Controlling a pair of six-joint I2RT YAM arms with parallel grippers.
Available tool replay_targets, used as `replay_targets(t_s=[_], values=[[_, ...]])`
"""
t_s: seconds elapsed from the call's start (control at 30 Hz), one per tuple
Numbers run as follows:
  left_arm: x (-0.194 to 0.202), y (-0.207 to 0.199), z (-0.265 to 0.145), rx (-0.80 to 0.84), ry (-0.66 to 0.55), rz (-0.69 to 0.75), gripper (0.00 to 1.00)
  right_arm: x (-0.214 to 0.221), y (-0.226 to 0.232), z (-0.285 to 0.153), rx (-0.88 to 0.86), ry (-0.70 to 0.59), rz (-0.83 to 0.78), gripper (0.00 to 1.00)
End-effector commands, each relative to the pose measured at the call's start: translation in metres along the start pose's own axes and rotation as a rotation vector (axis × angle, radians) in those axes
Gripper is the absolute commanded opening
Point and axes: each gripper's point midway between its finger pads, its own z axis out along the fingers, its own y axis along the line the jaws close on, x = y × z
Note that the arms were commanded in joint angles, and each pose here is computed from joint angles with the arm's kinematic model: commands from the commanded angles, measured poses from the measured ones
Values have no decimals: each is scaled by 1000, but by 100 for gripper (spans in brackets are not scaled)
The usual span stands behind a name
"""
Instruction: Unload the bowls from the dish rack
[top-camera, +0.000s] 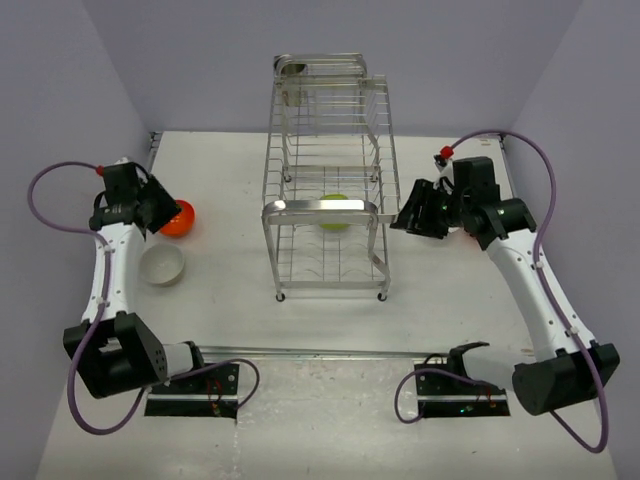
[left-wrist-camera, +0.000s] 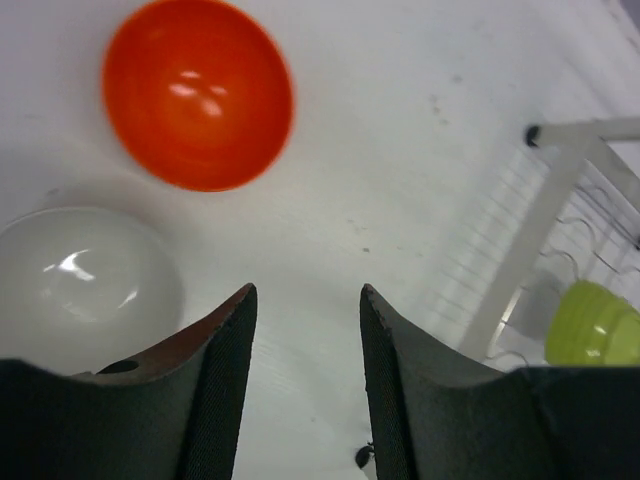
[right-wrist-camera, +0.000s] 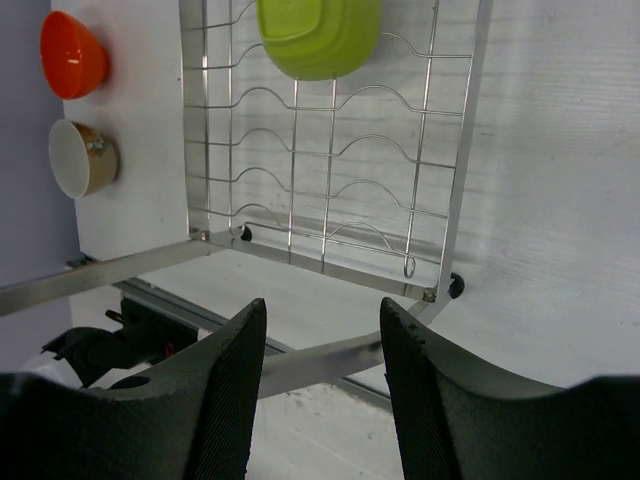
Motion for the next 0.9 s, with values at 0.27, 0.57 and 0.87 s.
replay_targets(t_s=[0.27,0.57,0.87], values=[[55,-187,8,682,198,152,43,-53,11,55,-172,113,150,58],[96,-238,40,742,322,173,45,-80,8,106,-258,199,142,75],[117,-265,47,841,401,170,54,-81,7,145,-362,264,170,89]])
